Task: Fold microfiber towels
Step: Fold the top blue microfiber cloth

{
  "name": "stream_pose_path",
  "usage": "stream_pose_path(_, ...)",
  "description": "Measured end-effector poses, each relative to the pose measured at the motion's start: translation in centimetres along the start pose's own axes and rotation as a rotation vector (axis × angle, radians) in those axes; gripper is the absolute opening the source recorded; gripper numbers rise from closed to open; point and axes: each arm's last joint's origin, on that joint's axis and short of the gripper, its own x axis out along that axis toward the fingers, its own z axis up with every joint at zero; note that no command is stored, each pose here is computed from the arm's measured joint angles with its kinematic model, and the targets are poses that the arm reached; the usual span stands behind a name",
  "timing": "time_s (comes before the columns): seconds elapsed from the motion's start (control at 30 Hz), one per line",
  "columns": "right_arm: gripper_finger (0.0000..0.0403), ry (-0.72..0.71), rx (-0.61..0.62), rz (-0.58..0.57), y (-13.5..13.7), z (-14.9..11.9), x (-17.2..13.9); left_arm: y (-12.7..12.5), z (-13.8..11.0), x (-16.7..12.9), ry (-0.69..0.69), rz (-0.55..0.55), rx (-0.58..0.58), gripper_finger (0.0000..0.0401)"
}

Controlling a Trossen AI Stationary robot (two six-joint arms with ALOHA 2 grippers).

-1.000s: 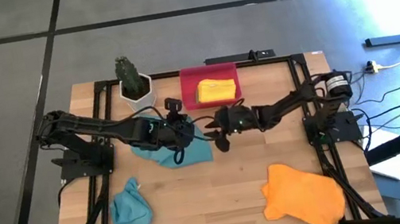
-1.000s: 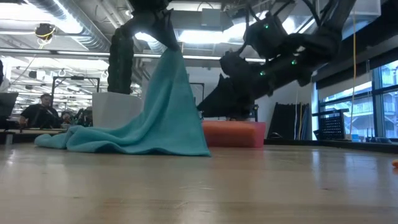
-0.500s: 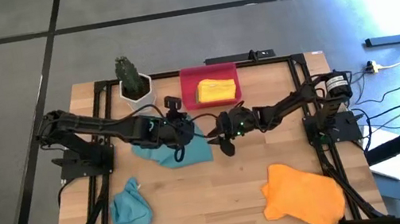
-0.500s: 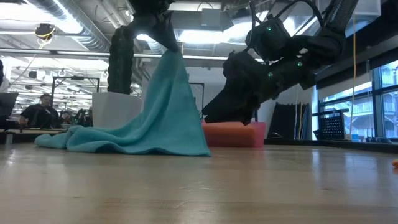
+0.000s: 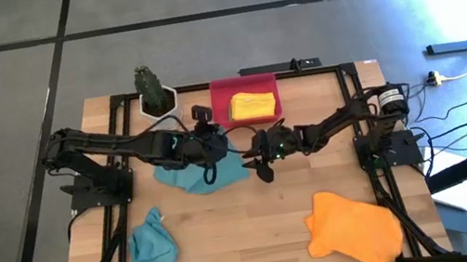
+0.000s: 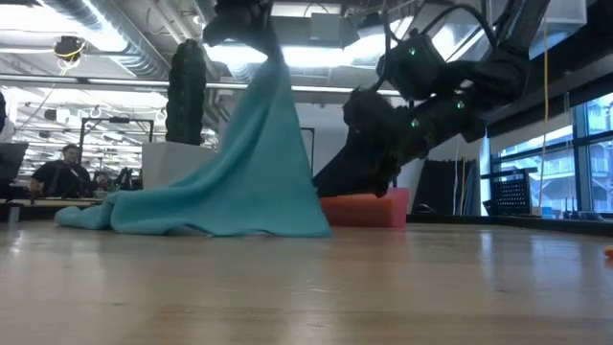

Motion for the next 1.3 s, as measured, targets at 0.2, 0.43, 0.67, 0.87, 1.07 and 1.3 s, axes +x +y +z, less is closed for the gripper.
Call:
stream_pose_path(0.2,0.017,0.023,0.016,0.039,-1.0,-1.0,1.6,0.7,0.3,-0.5,-0.013,0.007,-0.016,0.0)
stream_pose_path(0.43,0.017,0.079,0.046,0.084,-2.5,-1.7,3.1,0.8,0.4,-0.5,-0.014,0.008,0.011,0.0)
stream_pose_path(0.67,0.017,0.133,0.072,0.225,-3.0,-1.2,2.5,0.7,0.1,-0.5,0.008,-0.004,0.033,0.0)
stream_pose_path(0.87,0.0161,0.155,0.079,0.199,-3.2,-0.7,2.0,0.6,0.0,-0.5,0.016,-0.008,0.042,0.0)
stream_pose_path(1.07,0.0076,0.186,0.078,0.17,-3.3,-1.0,1.9,0.6,0.0,-0.5,0.017,-0.009,0.041,0.0)
stream_pose_path(1.3,0.0009,0.172,0.029,0.143,-2.7,0.6,0.4,0.5,-0.3,-0.5,0.038,-0.019,0.061,0.0)
